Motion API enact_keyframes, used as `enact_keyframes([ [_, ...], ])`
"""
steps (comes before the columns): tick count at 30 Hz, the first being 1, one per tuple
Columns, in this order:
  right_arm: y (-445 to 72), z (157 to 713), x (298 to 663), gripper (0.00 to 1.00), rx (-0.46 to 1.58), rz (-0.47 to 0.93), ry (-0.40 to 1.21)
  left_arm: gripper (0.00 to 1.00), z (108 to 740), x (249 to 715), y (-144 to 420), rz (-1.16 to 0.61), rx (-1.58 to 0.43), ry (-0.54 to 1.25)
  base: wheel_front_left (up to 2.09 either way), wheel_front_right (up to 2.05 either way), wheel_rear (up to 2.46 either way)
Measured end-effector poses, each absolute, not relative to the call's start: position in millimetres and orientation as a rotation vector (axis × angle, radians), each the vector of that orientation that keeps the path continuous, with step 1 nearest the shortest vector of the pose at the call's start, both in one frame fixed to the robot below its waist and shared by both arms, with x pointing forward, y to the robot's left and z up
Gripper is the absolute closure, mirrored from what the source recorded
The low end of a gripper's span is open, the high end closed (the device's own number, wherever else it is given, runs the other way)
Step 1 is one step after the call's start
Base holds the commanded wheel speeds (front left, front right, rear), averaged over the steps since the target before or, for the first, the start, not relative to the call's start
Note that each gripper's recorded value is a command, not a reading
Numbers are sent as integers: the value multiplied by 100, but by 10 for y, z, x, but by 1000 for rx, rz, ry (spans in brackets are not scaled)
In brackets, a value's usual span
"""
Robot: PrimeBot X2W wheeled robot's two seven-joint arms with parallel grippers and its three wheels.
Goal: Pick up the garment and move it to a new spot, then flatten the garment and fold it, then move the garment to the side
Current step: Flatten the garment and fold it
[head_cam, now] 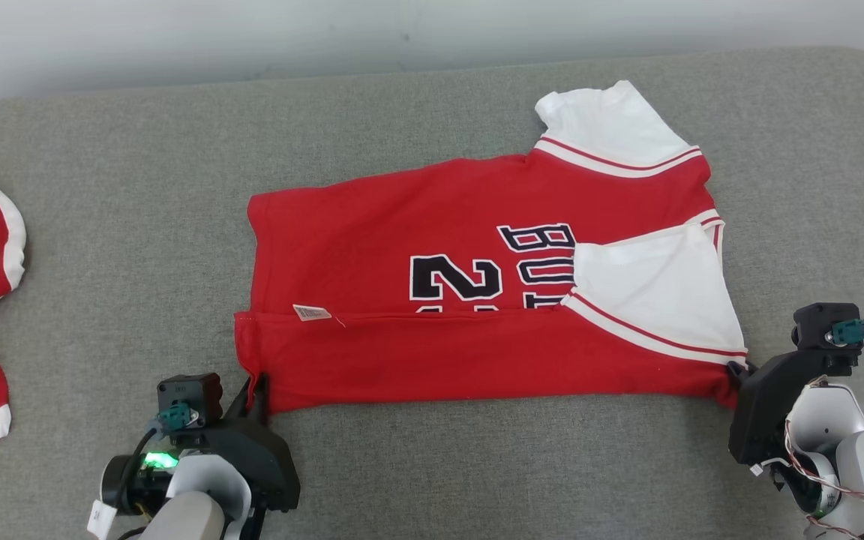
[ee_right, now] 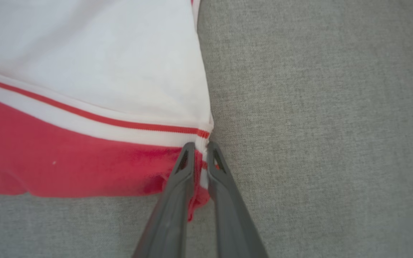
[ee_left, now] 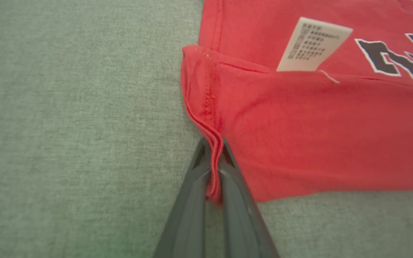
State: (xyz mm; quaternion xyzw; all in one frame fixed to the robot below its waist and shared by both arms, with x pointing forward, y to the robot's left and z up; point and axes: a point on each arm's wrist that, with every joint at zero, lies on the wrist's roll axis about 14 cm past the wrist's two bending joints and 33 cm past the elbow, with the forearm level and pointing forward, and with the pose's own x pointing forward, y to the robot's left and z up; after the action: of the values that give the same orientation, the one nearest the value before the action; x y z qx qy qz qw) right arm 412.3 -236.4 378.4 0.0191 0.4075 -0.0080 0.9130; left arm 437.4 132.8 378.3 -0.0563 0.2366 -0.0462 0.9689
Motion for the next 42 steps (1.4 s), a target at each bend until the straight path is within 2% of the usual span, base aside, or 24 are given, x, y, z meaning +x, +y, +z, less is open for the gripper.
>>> enact_keyframes([
  [8, -2409, 3869, 4029, 100, 63, -29, 805, 100, 3805, 4245, 1331, -89, -137, 483, 0, 0, 0],
  [22, -2494, 3961, 3526, 100, 113, -64, 792, 100, 3867, 3739, 1349, -99, -154, 495, 0, 0, 0],
  [23, -2479, 3953, 3506, 100, 118, -63, 797, 75, 3871, 3725, 1355, -97, -159, 495, 0, 0, 0],
  [24, -2467, 3950, 3493, 100, 124, -64, 797, 0, 3873, 3713, 1361, -95, -159, 494, 0, 0, 0],
  [26, -2434, 3927, 3460, 100, 134, -62, 815, 0, 3886, 3704, 1373, -91, -162, 492, 0, 0, 0],
  [27, -2416, 3905, 3434, 65, 137, -59, 828, 0, 3893, 3703, 1386, -89, -162, 489, 0, 0, 0],
  [28, -2403, 3888, 3414, 15, 138, -55, 837, 0, 3898, 3701, 1403, -85, -161, 487, 0, 0, 0],
  [29, -2400, 3894, 3415, 0, 141, -54, 834, 0, 3901, 3696, 1411, -81, -162, 486, 0, 0, 0],
  [36, -2576, 4270, 3715, 0, 88, -79, 707, 0, 4103, 3855, 1626, -31, -164, 433, 0, 0, 0],
  [42, -2573, 4664, 4155, 0, 16, -50, 630, 0, 4485, 4259, 1706, -42, -152, 362, 0, 0, 0],
])
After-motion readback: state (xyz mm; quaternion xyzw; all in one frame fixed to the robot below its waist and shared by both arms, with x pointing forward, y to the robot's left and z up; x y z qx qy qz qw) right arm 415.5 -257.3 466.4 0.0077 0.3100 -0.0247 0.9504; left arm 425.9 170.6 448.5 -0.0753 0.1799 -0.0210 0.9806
